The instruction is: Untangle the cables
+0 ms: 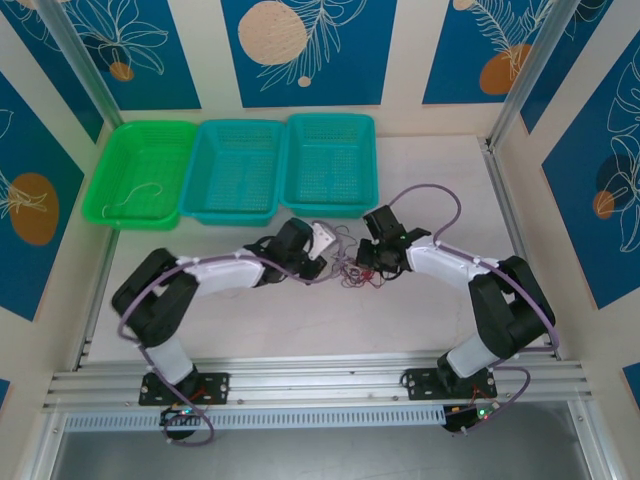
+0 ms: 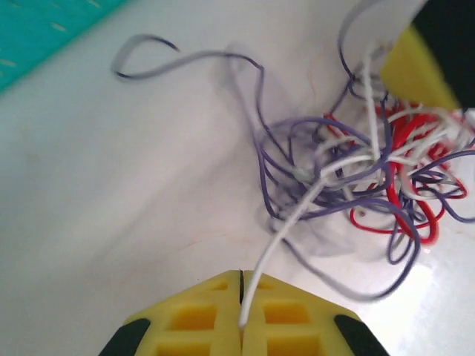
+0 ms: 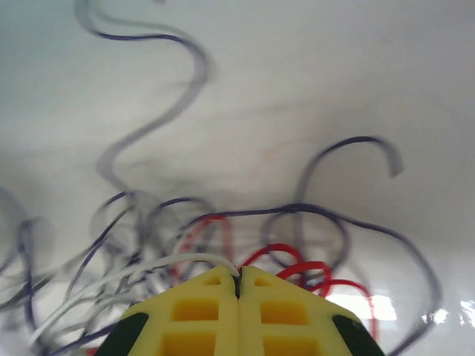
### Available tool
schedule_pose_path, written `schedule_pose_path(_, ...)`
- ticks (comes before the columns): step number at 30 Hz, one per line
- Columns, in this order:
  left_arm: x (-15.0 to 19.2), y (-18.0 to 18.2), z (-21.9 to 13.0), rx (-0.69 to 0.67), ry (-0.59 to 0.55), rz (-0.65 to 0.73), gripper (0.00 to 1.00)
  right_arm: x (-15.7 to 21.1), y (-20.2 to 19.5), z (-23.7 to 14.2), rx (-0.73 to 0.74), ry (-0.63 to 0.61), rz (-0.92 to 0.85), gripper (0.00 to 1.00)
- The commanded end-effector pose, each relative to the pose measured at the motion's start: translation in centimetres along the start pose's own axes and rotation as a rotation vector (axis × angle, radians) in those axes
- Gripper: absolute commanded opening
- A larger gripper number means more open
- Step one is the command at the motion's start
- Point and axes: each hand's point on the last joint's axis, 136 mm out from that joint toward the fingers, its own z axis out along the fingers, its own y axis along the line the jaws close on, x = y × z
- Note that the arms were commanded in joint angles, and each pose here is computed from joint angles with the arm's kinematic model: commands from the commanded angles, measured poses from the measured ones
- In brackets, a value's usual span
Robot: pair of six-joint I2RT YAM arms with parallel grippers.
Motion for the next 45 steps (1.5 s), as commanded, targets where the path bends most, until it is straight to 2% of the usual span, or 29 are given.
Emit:
schedule_pose_path(1,-2.2,3.9,-5.1,-0.103,-0.126,-0.179,0.0,0.4,-5.6,0.2,0.119,-0.021,0.253,0.0)
schedule_pose_path(5,-1.3,6.6,-9.0,-0.19,-0.139,-0.236,0.0,0.4,-10.1,-0.4,0.093,-0.049,0.458,0.0)
schedule_pose_path(7,-1.1,6.8,-10.0,-0.201,-0.136,-0.221,0.0,0.1,-10.6,-1.1,0.071,-0.073,0.464,0.0)
schedule_pose_path(10,-2.0,4.8,-10.3,-0.093,-0.165,-0.185,0.0,-0.7,-8.3,-2.4,0.03,-0.095,0.316,0.05)
schedule_pose_path(14,-3.8,3.0,-10.4,0.019,-0.227,-0.205,0.0,-1.2,-3.0,-4.8,-0.033,-0.136,0.072,0.29)
schedule_pose_path(18,-6.8,2.7,-12.6,0.036,-0.305,-0.213,0.0,-1.7,-0.7,-6.3,-0.073,-0.184,0.017,0.31)
schedule_pose_path(22,-11.7,2.9,-17.2,0.001,-0.399,-0.157,0.0,-1.7,1.4,-7.5,-0.143,-0.204,-0.044,0.49)
schedule_pose_path(28,-19.0,7.0,-24.3,-0.228,-0.46,-0.093,0.0,-1.3,4.7,-10.3,-0.294,-0.232,-0.104,0.74)
schedule_pose_path(30,-21.1,7.7,-26.4,-0.26,-0.498,-0.084,0.0,-0.9,7.0,-11.6,-0.381,-0.249,-0.189,0.82)
schedule_pose_path(32,-22.8,7.3,-28.0,-0.236,-0.539,-0.072,0.0,0.0,10.3,-13.2,-0.5,-0.273,-0.324,1.0)
schedule_pose_path(35,-24.6,6.0,-29.6,-0.161,-0.603,-0.077,0.0,1.1,15.1,-15.7,-0.712,-0.265,-0.443,0.99)
schedule_pose_path(38,-25.5,5.6,-30.3,-0.132,-0.64,-0.094,0.0,2.0,19.4,-16.3,-0.849,-0.253,-0.513,0.99)
schedule_pose_path(41,-26.1,5.4,-31.0,-0.122,-0.665,-0.106,0.0,2.3,22.2,-14.3,-0.873,-0.26,-0.576,0.99)
schedule_pose_path(45,-26.6,4.9,-31.9,-0.101,-0.686,-0.109,0.0,0.4,24.3,-11.0,-0.801,-0.31,-0.599,0.99)
